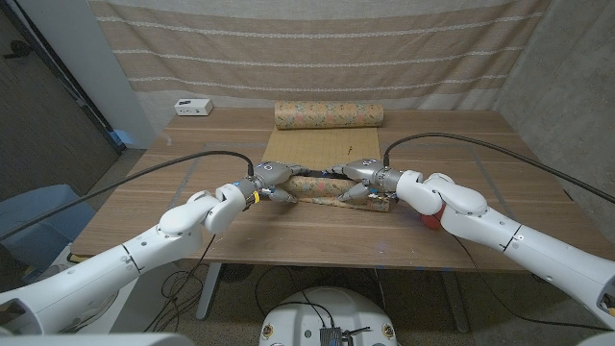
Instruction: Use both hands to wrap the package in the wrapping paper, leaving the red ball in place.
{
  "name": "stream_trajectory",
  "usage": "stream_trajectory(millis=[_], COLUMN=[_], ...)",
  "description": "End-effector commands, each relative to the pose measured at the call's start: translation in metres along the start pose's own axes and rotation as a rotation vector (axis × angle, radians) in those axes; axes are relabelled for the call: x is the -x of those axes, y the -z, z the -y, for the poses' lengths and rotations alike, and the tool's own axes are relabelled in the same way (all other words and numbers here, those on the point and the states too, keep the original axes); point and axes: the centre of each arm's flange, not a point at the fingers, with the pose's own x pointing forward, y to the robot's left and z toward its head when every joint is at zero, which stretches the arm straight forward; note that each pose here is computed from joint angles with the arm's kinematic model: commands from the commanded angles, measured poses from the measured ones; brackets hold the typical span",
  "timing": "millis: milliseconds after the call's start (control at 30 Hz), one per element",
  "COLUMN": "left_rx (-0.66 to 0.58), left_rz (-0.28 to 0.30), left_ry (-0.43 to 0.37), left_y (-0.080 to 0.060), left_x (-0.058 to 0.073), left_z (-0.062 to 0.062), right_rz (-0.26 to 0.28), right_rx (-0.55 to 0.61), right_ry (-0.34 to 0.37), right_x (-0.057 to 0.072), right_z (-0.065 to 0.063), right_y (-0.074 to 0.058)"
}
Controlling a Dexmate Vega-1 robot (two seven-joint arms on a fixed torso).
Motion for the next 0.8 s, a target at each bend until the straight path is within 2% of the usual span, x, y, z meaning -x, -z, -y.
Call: stream_trajectory(millis=[33,333,400,533,667,800], left_rx=[0.005,0.100,0.125,0.230,0.368,0.469], left_rz=[-0.016,-0.033,-0.035,-0.037,-0.038,-0.036], left_ry=[-0.034,-0.001,0.015,0.083,0.200,0.303], left_y=[0.001,0.012,0.015,0.024,0.036,0.047], left_x=[0.000,-0.005,-0.006,-0.011,-0.018,-0.024], left_z=[0.002,0.003,0.003,0.004,0.005,0.006], right_rz=[0.038,0.055,0.058,0.063,0.060,0.068], right_rx=[-0.007,-0.090,-0.117,-0.251,-0.340,-0.436], right_ry=[0.100,0.060,0.030,-0.084,-0.211,-0.301], right_x=[0.004,0.000,-0.002,-0.009,-0.016,-0.022], right_z=[-0.006,-0.003,0.000,0.005,0.009,0.010], right_y=[0.003,0.014,0.017,0.028,0.038,0.048])
